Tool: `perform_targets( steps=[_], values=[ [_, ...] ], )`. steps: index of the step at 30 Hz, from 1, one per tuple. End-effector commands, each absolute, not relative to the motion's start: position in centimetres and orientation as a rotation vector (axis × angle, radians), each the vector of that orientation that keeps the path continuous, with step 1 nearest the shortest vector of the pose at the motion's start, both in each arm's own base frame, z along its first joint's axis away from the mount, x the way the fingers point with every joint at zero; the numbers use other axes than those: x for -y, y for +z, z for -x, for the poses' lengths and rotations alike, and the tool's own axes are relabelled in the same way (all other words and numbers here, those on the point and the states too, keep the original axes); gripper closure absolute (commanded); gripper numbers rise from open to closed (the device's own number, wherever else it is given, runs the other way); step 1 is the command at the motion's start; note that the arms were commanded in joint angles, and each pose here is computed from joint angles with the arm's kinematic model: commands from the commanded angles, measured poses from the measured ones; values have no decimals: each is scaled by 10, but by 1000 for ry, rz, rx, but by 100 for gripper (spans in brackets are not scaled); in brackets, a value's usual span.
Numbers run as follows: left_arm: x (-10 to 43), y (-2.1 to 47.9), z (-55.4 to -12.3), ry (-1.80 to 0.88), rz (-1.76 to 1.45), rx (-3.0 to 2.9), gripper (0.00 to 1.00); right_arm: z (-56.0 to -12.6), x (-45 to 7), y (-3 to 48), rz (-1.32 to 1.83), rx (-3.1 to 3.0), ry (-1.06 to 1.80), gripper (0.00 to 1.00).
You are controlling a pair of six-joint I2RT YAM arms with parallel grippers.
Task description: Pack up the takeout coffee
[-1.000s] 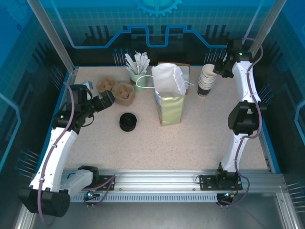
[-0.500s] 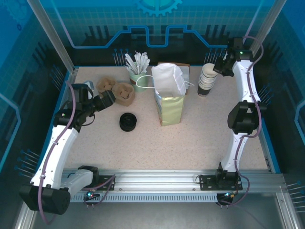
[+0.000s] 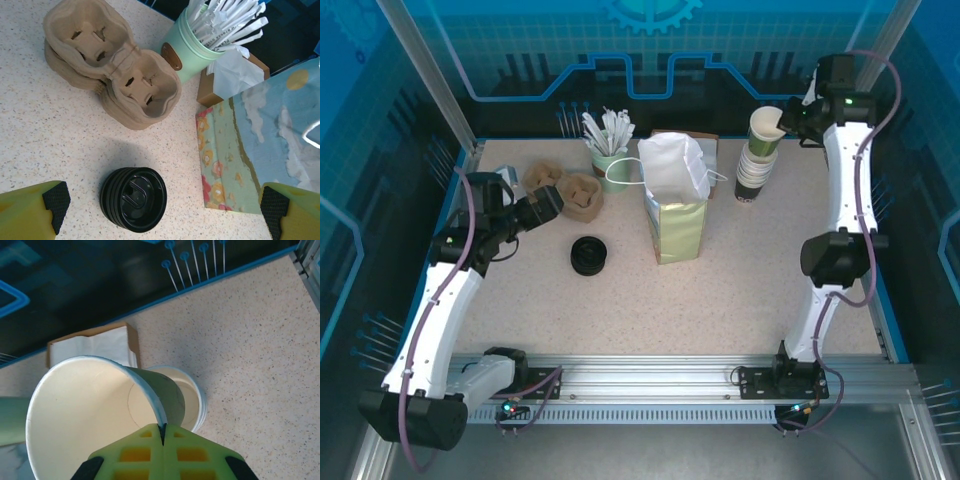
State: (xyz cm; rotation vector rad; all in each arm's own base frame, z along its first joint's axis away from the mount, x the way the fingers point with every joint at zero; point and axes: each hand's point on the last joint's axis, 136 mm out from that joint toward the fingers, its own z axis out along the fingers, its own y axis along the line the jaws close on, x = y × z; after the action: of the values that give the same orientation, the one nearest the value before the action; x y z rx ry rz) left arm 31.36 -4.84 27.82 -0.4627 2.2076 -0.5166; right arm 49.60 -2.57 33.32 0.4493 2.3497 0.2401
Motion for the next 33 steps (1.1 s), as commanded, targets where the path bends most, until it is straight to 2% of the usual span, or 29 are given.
perform_targets(
  steps=[1, 8, 14, 19, 29, 33],
  values=[
    [60, 295, -305, -579, 396, -2190, 1, -457, 22, 392, -422, -2250, 286, 100],
    [74, 288, -298, -625, 351, -2221, 1, -395, 15, 416, -411, -2206, 288, 100],
    [87, 267, -295, -668, 330, -2273, 1, -338, -1, 389, -408, -2239, 352, 100],
    [90, 242, -295, -682, 363, -2326, 1, -296, -17, 357, -373, -2282, 375, 100],
    [82, 180, -293, -589, 469, -2467, 2, -224, -63, 262, -244, -2449, 430, 100],
    [83, 158, -295, -586, 507, -2507, 7, -209, -88, 229, -185, -2466, 488, 100]
  ],
)
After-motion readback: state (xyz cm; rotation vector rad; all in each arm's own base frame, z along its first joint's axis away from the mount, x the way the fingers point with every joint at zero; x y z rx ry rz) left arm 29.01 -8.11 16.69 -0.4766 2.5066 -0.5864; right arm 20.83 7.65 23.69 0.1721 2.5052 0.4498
